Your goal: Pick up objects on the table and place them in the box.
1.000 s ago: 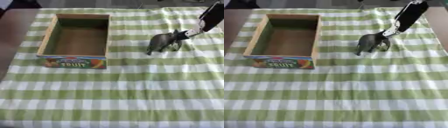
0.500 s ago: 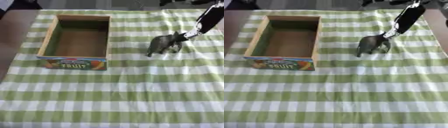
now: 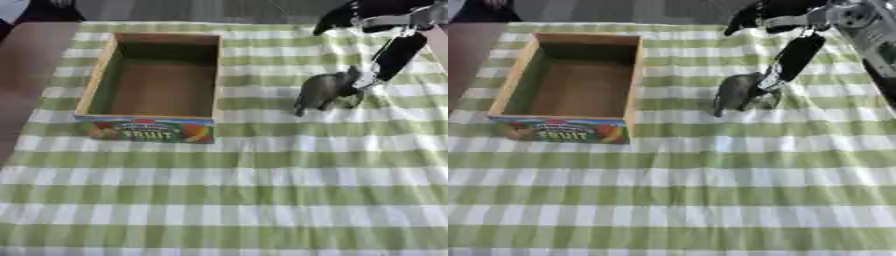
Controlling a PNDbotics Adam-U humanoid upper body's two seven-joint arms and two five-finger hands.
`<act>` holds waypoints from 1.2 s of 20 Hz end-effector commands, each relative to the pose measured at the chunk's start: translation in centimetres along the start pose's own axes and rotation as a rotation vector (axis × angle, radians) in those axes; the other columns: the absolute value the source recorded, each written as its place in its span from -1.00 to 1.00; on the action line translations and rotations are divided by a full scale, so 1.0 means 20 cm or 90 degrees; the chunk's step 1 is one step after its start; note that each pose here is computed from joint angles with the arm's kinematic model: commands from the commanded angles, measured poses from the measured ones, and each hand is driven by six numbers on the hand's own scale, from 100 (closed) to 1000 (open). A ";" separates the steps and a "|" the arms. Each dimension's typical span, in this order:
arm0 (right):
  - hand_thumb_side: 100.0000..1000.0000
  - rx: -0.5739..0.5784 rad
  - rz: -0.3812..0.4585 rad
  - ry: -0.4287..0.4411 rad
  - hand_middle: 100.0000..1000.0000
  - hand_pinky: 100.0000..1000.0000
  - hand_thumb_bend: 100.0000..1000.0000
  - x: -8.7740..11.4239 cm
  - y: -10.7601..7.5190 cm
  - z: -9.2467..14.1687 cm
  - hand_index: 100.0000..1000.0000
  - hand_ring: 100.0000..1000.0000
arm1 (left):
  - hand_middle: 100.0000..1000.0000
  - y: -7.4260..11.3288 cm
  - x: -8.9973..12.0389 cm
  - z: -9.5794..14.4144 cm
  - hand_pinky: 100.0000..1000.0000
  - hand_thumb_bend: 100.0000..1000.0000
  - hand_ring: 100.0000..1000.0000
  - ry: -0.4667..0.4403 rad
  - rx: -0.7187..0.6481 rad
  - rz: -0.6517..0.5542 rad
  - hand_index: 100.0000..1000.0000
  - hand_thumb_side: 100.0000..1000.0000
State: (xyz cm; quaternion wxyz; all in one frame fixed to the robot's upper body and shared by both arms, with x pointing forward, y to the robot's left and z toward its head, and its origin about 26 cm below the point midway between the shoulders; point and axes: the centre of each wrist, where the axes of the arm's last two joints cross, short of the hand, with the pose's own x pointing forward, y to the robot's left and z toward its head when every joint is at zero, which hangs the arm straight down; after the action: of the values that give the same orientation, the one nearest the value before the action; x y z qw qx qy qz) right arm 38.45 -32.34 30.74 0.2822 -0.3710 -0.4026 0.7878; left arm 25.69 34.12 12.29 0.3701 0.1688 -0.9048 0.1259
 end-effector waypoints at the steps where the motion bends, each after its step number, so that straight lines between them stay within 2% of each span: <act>1: 0.12 0.014 0.024 0.020 0.85 0.95 0.10 -0.04 0.00 0.00 1.00 1.00 | 0.25 -0.01 0.03 -0.03 -0.50 -1.00 -0.41 -0.020 -0.010 0.006 -0.14 0.46; 10: 0.16 0.003 -0.006 0.025 0.74 0.90 0.09 -0.05 0.08 -0.08 0.98 0.94 | 0.25 -0.01 0.03 -0.02 -0.50 -1.00 -0.41 -0.019 -0.009 0.011 -0.14 0.47; 17: 0.22 -0.001 -0.046 0.081 0.68 0.88 -0.02 -0.11 0.16 -0.16 0.93 0.90 | 0.25 -0.02 0.03 -0.02 -0.50 -1.00 -0.41 -0.019 -0.011 0.017 -0.15 0.47; 24: 0.19 0.006 -0.047 0.103 0.61 0.87 -0.15 -0.13 0.21 -0.19 0.83 0.87 | 0.25 -0.03 0.03 -0.02 -0.50 -1.00 -0.41 -0.019 -0.014 0.018 -0.15 0.47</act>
State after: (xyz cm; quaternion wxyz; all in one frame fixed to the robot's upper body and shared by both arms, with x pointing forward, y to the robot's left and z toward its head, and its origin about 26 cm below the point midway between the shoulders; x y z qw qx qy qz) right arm 42.39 -34.18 25.18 0.3477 -0.3959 -0.3869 0.7568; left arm 25.81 33.72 12.20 0.3713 0.1569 -0.9065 0.1252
